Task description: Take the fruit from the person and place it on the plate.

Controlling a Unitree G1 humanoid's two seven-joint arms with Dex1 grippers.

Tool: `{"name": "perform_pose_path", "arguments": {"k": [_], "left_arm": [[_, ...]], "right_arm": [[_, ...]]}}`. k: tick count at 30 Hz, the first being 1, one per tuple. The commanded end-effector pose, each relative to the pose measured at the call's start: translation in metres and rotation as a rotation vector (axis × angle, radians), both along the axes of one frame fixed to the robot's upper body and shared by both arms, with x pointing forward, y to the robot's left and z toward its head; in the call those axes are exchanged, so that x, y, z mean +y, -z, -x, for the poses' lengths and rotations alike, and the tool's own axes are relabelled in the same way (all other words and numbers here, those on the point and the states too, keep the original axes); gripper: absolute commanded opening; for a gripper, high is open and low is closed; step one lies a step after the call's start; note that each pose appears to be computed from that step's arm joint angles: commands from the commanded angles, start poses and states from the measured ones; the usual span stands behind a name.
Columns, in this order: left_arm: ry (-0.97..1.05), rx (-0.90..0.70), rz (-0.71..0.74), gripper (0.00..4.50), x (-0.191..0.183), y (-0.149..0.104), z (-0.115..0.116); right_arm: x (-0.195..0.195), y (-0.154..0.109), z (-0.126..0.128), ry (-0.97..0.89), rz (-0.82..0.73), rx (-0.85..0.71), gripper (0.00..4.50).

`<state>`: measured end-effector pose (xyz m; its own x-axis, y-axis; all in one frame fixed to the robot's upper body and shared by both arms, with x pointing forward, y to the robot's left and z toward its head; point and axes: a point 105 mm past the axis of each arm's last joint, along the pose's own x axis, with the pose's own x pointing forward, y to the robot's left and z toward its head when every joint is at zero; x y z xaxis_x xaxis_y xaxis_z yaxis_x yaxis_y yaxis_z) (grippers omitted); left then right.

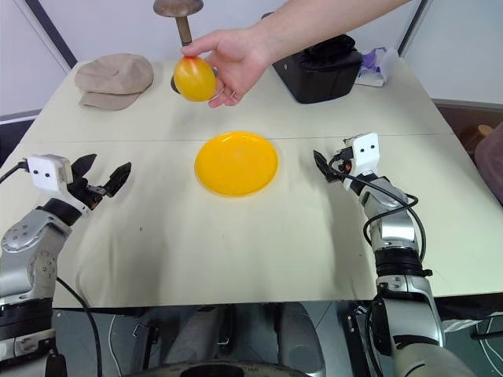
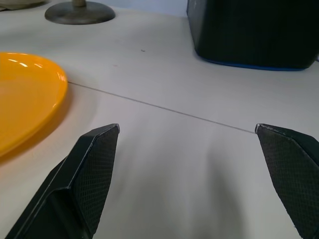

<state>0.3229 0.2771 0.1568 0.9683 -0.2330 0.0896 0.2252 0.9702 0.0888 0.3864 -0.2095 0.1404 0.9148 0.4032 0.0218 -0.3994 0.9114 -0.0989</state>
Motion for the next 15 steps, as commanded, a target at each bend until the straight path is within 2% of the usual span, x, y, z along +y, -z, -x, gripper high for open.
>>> {"name": "perform_pose_path", "arguments": {"k": [1, 6, 10, 12, 15], "left_arm": [[0.002, -0.037, -0.030, 4.50, 0.002, -0.012, 0.000], [0.010, -0.032, -0.034, 4.50, 0.003, -0.012, 0.000], [0.056, -0.030, -0.037, 4.50, 0.000, -0.014, -0.005], [0.137, -0.059, -0.016, 4.50, -0.009, -0.029, -0.007], [0.287, -0.135, 0.007, 4.50, -0.031, -0.068, -0.012]], "right_arm": [[0.033, -0.049, 0.031, -0.262, -0.121, -0.068, 4.46], [0.052, -0.067, 0.064, -0.438, -0.166, -0.008, 4.46], [0.059, -0.075, 0.070, -0.467, -0.135, 0.004, 4.46], [0.060, -0.077, 0.069, -0.457, -0.122, -0.002, 4.46], [0.057, -0.078, 0.065, -0.433, -0.108, -0.009, 4.46]]}}
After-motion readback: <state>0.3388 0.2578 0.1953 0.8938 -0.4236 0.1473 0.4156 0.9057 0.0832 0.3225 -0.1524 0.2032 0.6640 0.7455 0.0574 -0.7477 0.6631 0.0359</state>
